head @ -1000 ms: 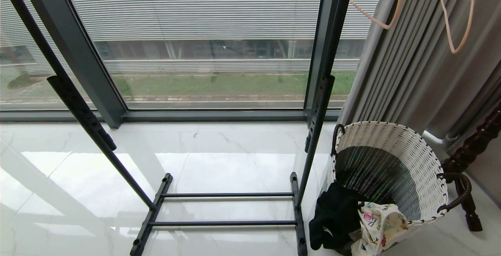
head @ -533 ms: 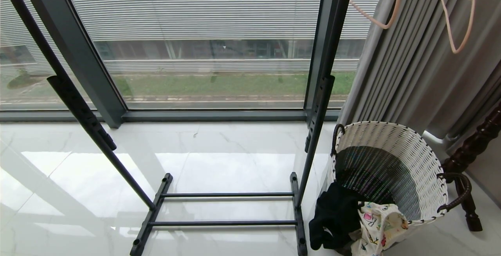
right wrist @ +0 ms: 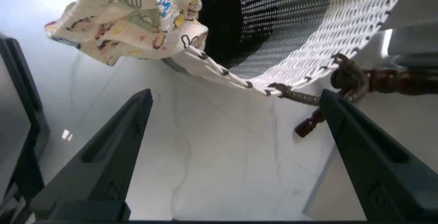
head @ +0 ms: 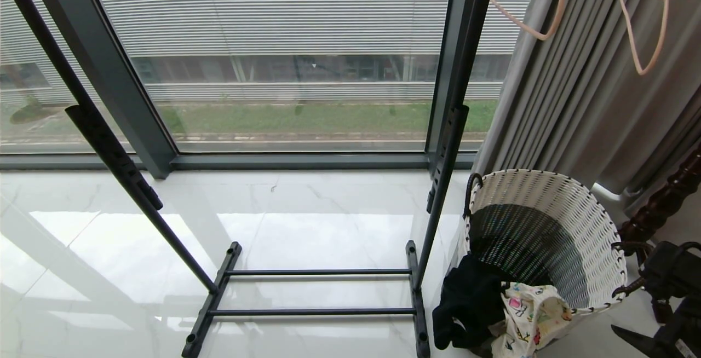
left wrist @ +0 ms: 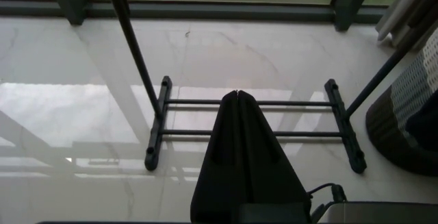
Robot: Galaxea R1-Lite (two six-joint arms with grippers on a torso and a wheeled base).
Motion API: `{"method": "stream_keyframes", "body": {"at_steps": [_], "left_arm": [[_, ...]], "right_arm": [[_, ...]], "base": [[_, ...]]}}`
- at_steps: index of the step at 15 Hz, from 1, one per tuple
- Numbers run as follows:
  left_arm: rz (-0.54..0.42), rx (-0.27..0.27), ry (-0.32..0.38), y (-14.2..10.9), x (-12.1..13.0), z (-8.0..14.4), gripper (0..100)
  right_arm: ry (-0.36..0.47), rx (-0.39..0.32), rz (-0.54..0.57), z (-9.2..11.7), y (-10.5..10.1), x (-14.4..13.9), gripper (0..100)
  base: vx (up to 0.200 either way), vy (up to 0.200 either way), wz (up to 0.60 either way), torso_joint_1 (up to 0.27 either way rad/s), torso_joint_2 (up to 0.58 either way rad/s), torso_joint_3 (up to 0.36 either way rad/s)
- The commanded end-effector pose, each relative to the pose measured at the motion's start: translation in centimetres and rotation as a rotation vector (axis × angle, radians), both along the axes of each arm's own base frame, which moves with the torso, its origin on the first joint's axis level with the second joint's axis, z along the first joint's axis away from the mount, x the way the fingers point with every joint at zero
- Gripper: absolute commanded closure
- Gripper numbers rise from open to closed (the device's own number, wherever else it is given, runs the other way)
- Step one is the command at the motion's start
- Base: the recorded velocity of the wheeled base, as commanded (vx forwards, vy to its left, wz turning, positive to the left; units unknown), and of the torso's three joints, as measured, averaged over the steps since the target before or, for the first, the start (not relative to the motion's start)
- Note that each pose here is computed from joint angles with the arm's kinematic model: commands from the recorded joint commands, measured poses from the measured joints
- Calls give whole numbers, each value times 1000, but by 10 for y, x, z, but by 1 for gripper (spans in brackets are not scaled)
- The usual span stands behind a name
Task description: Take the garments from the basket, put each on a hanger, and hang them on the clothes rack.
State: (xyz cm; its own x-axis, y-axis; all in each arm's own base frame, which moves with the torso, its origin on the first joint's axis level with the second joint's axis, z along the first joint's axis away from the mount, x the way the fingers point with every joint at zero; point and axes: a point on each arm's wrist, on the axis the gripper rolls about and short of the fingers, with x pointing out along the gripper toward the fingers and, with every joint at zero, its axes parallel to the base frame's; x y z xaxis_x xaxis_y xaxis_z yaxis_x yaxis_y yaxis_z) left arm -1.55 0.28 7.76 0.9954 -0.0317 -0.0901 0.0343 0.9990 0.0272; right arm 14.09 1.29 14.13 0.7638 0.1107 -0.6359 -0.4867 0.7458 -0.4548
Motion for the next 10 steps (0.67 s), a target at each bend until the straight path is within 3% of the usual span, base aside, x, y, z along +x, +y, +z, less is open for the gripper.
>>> {"method": "stream_keyframes", "body": {"at_steps": [1, 5, 10], "left_arm": [[0, 0, 0, 0, 0, 0, 100], [2, -19, 1, 0, 0, 0, 100], [2, -23, 1, 0, 0, 0, 100]], "right_arm": [[150, -46, 39, -29, 4, 40, 0], [109, 2, 131, -32, 15, 60, 0], [118, -6, 186, -37, 27, 76, 0]], "base": [[0, 0, 0, 0, 0, 0], [0, 0, 0, 0, 0, 0], [0, 0, 0, 0, 0, 0]]}}
